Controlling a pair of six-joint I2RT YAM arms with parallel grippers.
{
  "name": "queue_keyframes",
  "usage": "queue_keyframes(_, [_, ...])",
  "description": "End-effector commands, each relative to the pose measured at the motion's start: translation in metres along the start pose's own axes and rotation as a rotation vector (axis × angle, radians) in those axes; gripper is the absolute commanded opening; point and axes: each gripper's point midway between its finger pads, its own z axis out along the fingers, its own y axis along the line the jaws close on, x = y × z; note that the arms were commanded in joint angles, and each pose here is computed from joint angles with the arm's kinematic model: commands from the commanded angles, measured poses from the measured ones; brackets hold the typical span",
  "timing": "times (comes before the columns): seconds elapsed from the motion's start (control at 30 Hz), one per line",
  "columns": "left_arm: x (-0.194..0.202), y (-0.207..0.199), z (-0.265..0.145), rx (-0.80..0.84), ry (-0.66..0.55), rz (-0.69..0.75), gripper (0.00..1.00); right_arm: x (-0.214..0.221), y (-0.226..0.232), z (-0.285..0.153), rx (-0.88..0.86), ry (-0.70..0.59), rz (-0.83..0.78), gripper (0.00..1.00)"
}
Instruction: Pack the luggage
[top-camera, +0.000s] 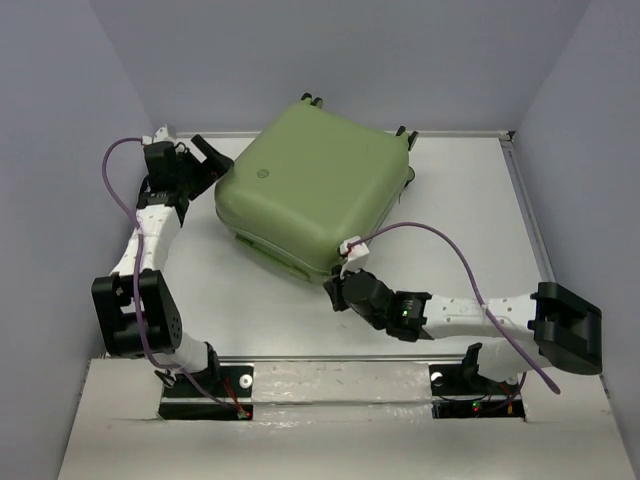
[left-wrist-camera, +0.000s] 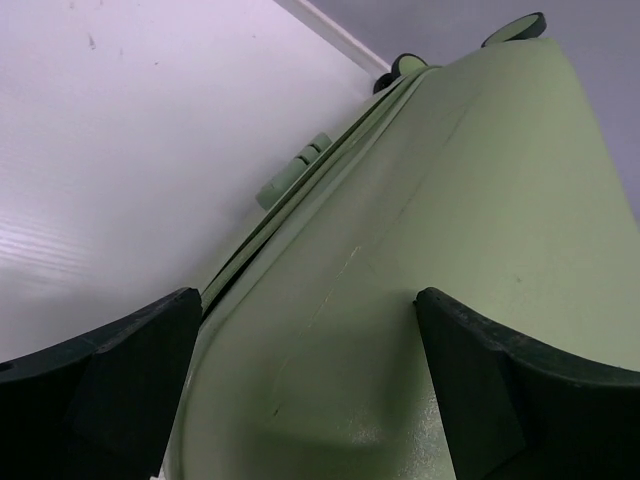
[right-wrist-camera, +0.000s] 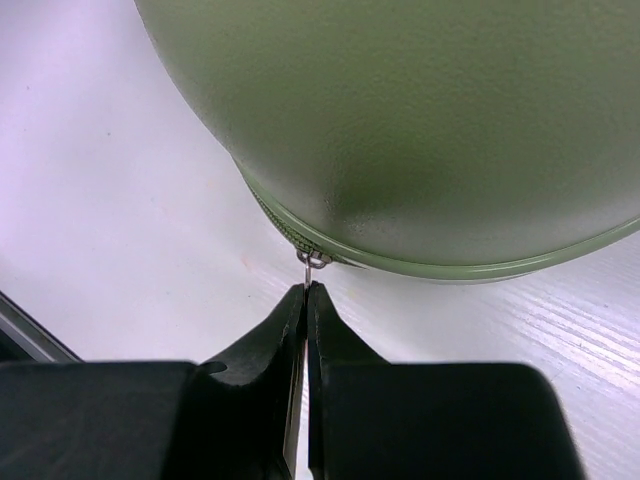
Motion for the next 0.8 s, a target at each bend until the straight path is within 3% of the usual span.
queue_keyframes(0.0, [0.021,-0.006,0.010,0.094,0.052,-0.060,0.99,-0.009,0.035,-0.008,-0.103,0.010,0.000,0.07])
queue_keyframes(0.07, [0.039,-0.001,0.014,0.090,0.085,-0.086,0.99,-0.014,0.041,-0.005,-0.113,0.006,-0.002,0.07])
queue_keyframes(0.2, [0.103,-0.035,0.021,0.182,0.222,-0.047,0.99,-0.022,0.056,0.004,-0.133,0.014,-0.048,0.07])
queue_keyframes(0.3, [0.131,-0.061,0.011,0.268,0.269,-0.076,0.98,-0.035,0.075,0.012,-0.165,0.006,-0.074,0.07])
queue_keyframes(0.47, [0.174,-0.067,-0.012,0.358,0.369,-0.145,0.98,-0.062,0.091,0.023,-0.157,-0.037,-0.138,0.07])
queue_keyframes(0.77, [0.184,-0.062,-0.036,0.399,0.356,-0.165,0.98,-0.093,0.161,0.080,-0.309,-0.054,-0.230,0.07])
